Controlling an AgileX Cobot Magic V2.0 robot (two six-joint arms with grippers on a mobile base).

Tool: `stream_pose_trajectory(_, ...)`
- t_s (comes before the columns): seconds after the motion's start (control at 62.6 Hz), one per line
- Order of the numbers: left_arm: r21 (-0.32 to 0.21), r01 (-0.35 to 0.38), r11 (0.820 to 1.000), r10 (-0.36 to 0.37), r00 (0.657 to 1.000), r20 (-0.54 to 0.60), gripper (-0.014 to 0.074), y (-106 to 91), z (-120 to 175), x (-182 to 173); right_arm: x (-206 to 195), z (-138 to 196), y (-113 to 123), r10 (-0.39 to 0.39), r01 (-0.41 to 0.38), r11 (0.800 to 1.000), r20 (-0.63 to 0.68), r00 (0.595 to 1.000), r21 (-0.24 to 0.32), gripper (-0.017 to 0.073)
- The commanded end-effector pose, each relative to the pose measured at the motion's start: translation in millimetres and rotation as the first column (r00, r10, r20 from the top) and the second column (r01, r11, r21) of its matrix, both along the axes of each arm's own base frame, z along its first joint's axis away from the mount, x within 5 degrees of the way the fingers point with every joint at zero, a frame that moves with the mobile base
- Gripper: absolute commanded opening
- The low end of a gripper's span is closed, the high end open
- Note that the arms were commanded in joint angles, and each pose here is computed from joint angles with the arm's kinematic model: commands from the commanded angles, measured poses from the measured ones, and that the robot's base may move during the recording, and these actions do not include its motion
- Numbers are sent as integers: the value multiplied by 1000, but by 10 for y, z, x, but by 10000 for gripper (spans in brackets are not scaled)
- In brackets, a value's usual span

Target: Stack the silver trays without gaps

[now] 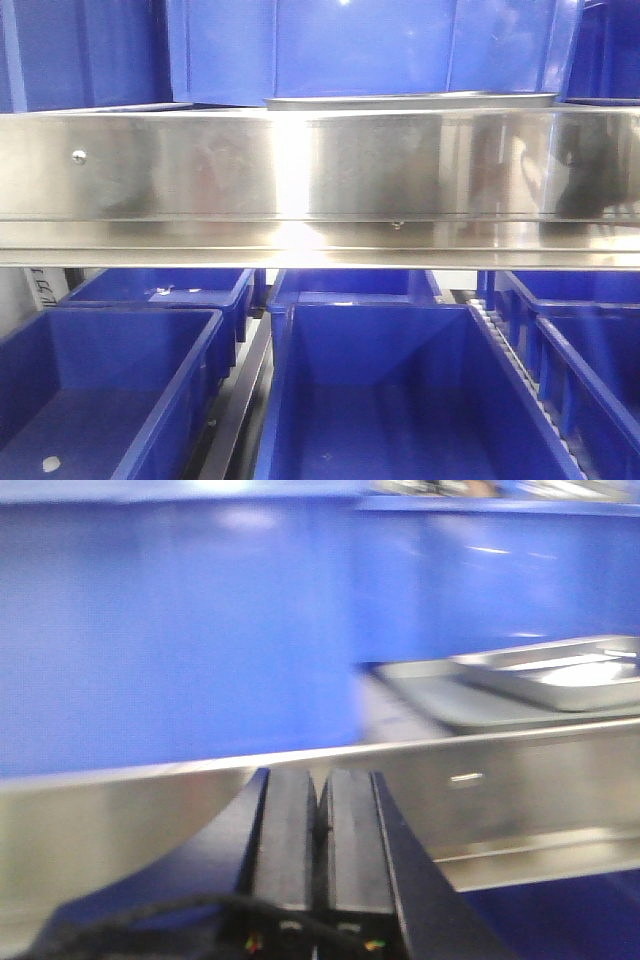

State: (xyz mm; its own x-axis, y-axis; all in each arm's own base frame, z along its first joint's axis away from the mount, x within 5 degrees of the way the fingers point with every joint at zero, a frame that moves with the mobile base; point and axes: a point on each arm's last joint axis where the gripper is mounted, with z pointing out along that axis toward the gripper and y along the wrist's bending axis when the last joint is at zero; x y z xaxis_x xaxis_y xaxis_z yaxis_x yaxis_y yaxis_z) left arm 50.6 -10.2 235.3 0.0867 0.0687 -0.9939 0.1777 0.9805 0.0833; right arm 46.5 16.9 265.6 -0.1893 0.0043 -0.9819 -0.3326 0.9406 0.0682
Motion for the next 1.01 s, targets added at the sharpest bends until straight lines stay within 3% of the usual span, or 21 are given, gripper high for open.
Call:
stream_pose_trajectory(0.0,-37,-69,997,73,990,123,-48,48,26,-2,2,172,-1,-1,-2,1000,111,994,24,57)
stream_pose_trajectory(0.112,-49,-127,991,133,978,159,-48,84,-169,25,2,172,-1,-1,-2,1000,111,994,24,57)
stream_pose_trajectory(0.99,-38,-130,991,134,981,143,-48,82,-174,27,14,146,4,-4,1,999,92,996,33,57)
